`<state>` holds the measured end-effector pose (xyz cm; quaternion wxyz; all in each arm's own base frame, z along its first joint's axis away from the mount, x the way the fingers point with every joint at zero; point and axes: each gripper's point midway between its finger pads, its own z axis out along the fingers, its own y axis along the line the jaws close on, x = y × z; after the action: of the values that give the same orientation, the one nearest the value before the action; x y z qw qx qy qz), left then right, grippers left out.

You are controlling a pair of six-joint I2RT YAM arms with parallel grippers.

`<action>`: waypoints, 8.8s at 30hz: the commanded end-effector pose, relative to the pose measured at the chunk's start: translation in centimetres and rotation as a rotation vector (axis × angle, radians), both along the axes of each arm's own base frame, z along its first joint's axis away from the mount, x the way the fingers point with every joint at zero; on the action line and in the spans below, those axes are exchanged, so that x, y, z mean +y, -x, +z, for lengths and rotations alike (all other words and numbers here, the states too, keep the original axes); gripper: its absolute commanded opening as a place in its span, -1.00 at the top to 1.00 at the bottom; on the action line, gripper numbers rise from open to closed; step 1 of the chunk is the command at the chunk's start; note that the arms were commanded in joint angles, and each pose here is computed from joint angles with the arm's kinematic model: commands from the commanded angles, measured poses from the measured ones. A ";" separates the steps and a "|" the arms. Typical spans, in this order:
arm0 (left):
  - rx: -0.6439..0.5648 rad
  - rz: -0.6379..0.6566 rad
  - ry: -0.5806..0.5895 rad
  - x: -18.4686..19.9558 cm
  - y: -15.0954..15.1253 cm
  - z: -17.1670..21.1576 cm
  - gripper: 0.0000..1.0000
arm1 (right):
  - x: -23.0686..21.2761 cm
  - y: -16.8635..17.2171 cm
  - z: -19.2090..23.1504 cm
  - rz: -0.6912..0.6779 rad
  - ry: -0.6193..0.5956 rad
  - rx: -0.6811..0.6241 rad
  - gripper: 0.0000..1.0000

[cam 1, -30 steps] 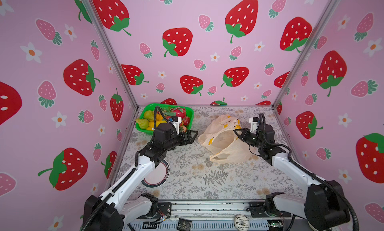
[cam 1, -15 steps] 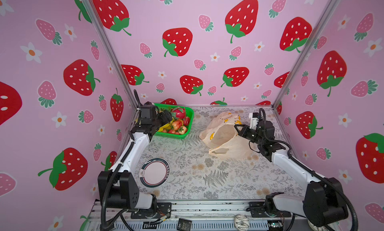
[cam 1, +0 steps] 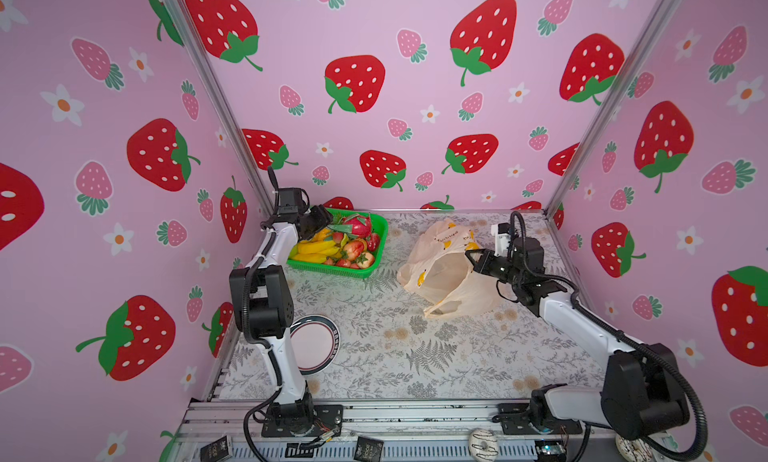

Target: Place the fake fruits into the plastic bag and tie a complex knot

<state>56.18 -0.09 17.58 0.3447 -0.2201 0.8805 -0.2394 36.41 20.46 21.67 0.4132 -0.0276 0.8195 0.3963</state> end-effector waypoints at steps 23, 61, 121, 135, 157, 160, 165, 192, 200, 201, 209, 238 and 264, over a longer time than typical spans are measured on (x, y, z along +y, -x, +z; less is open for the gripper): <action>-0.086 -0.193 0.235 -3.9 -3.2 2.3 0.11 | 0.6 -0.5 -1.2 0.016 0.022 0.017 0.91; 0.038 -0.251 -0.042 -1.4 -0.9 0.3 -0.48 | 1.1 -0.5 -3.7 0.045 0.025 0.066 0.90; -0.040 -0.326 0.156 -5.9 -0.3 1.1 0.57 | 1.5 -0.3 -5.5 0.075 0.032 0.104 0.89; -0.246 -0.401 0.223 -9.0 -1.1 9.5 1.00 | 0.6 -0.5 -4.2 0.029 0.064 0.090 0.89; -0.554 -0.599 0.145 -25.8 22.2 24.7 1.00 | -0.5 -1.9 -2.3 0.110 0.256 0.157 0.85; -0.560 -0.644 0.160 -27.8 26.0 24.1 1.00 | 0.3 -1.8 -2.2 0.138 0.204 0.170 0.85; -0.545 -0.732 0.181 -30.9 29.2 22.7 1.00 | 0.8 -1.8 -1.4 0.146 0.159 0.167 0.85; -0.361 -0.874 0.171 -38.3 26.0 10.8 1.00 | 2.5 2.9 3.4 0.213 -0.188 0.168 0.86; -0.372 -0.863 0.247 -39.8 24.9 11.0 1.00 | 3.3 4.2 2.8 0.222 -0.224 0.199 0.86; -0.375 -0.871 0.273 -40.2 25.0 11.4 1.00 | 3.3 4.2 2.5 0.213 -0.223 0.205 0.86; -0.396 -0.824 0.411 -40.7 24.3 13.1 1.00 | 3.3 4.5 1.2 0.207 -0.245 0.248 0.86; -0.370 -0.471 0.462 -36.8 22.4 5.3 1.00 | 4.9 5.9 2.7 0.089 -0.619 0.358 0.87; -0.167 -0.483 -0.071 -23.4 27.4 -3.6 -0.43 | 2.8 4.6 0.1 0.029 -0.552 0.334 0.87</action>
<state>28.67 -26.81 17.71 0.3810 0.0498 0.8444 -0.3734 31.56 23.48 21.60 0.2489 0.1415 0.7406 0.6078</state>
